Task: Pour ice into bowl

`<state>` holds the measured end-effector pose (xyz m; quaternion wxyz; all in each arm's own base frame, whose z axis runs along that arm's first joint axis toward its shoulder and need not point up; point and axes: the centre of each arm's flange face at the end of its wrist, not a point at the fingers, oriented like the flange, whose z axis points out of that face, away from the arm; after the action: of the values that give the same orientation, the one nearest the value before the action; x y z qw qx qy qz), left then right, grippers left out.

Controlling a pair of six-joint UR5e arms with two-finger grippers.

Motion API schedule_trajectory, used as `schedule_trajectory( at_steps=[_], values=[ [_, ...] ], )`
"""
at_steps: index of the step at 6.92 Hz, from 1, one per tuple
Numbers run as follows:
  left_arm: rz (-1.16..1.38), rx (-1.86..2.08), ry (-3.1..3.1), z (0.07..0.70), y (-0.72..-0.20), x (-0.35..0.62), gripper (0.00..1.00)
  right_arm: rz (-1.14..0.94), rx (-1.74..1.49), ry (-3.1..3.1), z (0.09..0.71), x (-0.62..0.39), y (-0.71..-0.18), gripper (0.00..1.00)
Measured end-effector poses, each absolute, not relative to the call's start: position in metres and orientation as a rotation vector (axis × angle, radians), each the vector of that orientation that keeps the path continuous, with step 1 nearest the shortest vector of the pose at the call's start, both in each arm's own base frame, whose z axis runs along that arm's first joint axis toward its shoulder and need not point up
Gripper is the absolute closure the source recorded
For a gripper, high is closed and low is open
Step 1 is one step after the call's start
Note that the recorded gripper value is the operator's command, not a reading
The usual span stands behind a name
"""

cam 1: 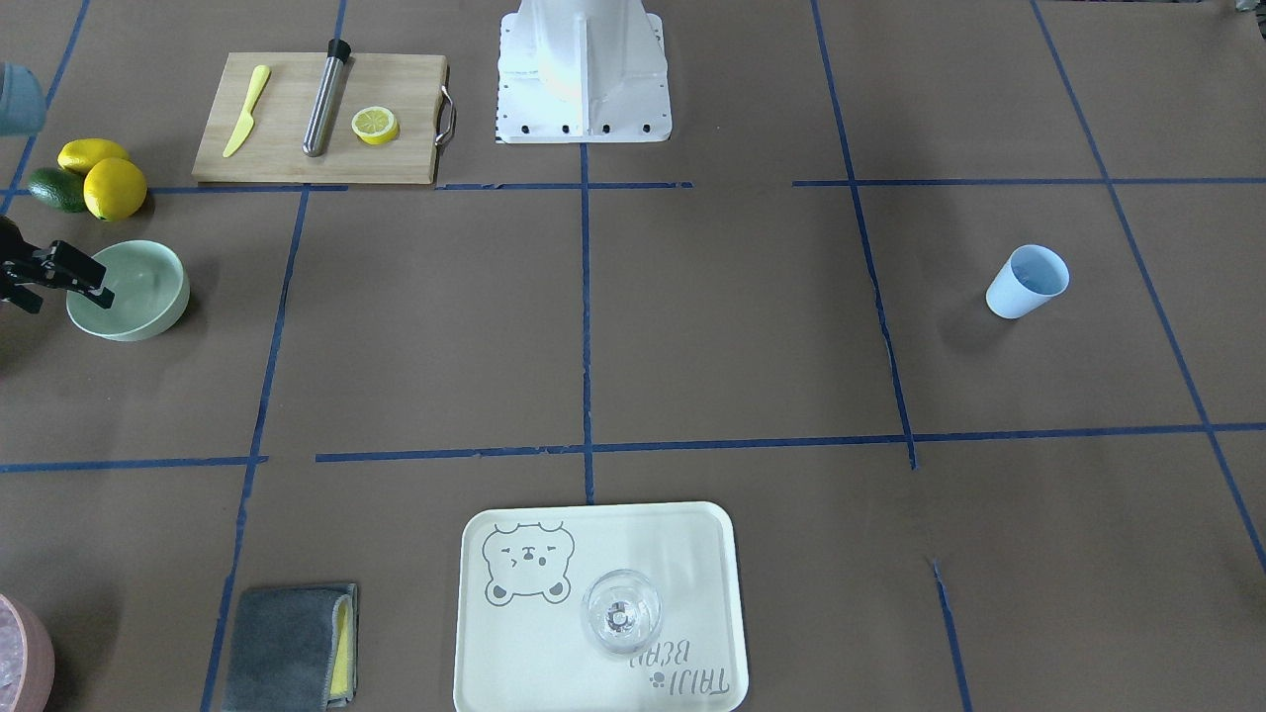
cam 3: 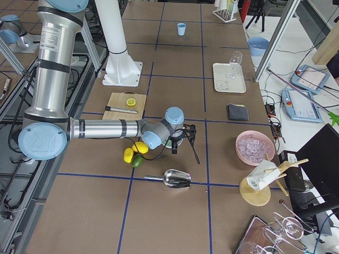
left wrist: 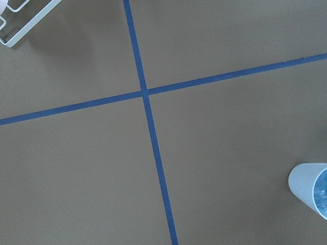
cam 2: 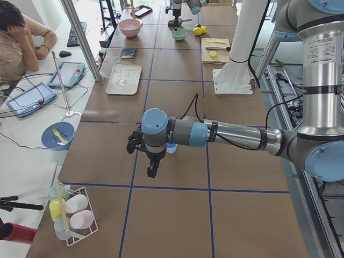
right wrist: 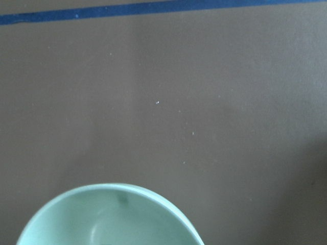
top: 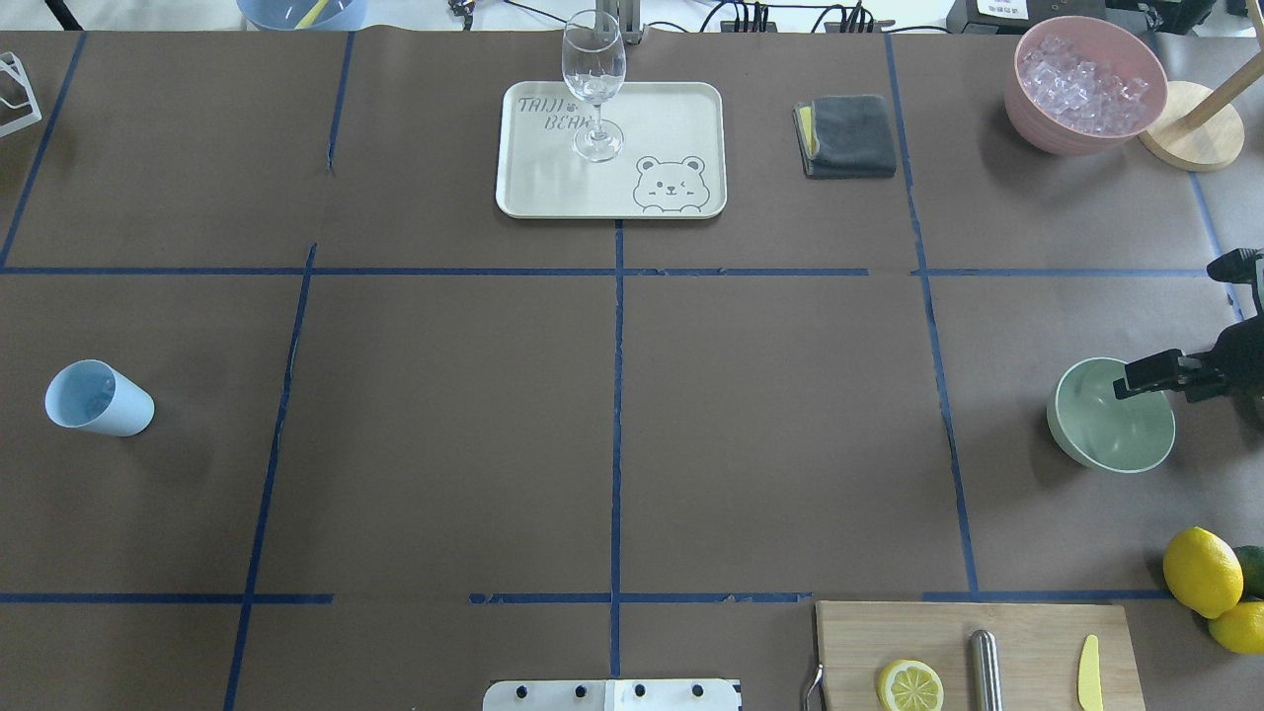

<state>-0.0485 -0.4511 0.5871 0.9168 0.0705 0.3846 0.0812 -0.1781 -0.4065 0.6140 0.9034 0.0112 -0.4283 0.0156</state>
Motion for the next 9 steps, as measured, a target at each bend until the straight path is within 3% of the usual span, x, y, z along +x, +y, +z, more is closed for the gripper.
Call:
schedule_trajectory(
  at_steps=[1, 6, 9],
  values=[
    [0.167, 0.145, 0.791, 0.587, -0.451, -0.049, 0.00, 0.014, 0.011, -0.879, 0.617, -0.189, -0.400, 0.99],
    [0.168, 0.145, 0.793, 0.587, -0.452, -0.048, 0.00, 0.006, 0.007, -0.873, 0.616, -0.198, -0.395, 1.00],
    [0.170, 0.147, 0.793, 0.586, -0.452, -0.047, 0.00, 0.131, -0.016, -1.038, 0.499, -0.245, -0.416, 1.00]
  ],
)
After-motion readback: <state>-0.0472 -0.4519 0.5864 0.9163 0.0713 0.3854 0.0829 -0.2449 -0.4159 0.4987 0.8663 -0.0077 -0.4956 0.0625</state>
